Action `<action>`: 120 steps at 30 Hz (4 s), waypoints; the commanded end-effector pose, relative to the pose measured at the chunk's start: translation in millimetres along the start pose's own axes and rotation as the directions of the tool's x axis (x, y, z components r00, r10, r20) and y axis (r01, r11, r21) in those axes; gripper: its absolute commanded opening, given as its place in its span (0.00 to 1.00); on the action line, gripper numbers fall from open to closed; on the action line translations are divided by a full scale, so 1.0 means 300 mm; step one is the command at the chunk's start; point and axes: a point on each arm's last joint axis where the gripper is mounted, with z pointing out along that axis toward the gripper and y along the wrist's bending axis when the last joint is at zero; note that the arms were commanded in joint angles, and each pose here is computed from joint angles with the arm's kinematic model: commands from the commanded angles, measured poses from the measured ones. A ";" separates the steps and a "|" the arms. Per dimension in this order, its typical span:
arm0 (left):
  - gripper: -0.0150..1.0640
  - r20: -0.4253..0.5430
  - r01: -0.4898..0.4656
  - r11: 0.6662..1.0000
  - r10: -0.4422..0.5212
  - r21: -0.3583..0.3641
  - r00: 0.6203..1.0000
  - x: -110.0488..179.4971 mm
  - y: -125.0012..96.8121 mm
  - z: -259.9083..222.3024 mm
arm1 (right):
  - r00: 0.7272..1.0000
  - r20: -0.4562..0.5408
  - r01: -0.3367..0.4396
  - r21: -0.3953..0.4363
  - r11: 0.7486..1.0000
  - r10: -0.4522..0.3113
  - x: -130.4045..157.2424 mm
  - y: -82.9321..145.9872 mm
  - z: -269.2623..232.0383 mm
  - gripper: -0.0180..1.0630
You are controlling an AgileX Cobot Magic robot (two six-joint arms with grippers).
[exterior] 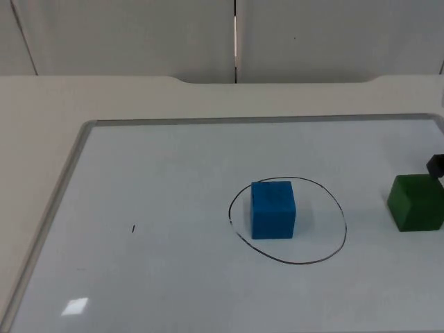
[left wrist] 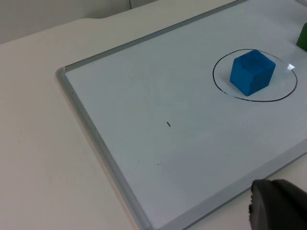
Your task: Push the two cubes into the marked area.
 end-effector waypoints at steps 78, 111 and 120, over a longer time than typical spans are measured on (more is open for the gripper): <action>0.01 0.008 -0.001 1.000 0.001 -0.010 1.000 0.001 0.002 0.002 | 0.999 0.006 0.040 -0.113 0.993 -0.040 0.023 0.199 0.027 0.02; 0.01 0.008 -0.001 1.000 0.001 -0.010 1.000 0.001 0.002 0.002 | 0.998 0.041 0.045 -0.171 0.984 -0.039 0.043 0.319 0.020 0.02; 0.01 0.008 -0.001 1.000 0.001 -0.010 1.000 0.001 0.002 0.002 | 0.998 0.045 0.045 -0.172 0.984 -0.038 0.043 0.322 0.020 0.02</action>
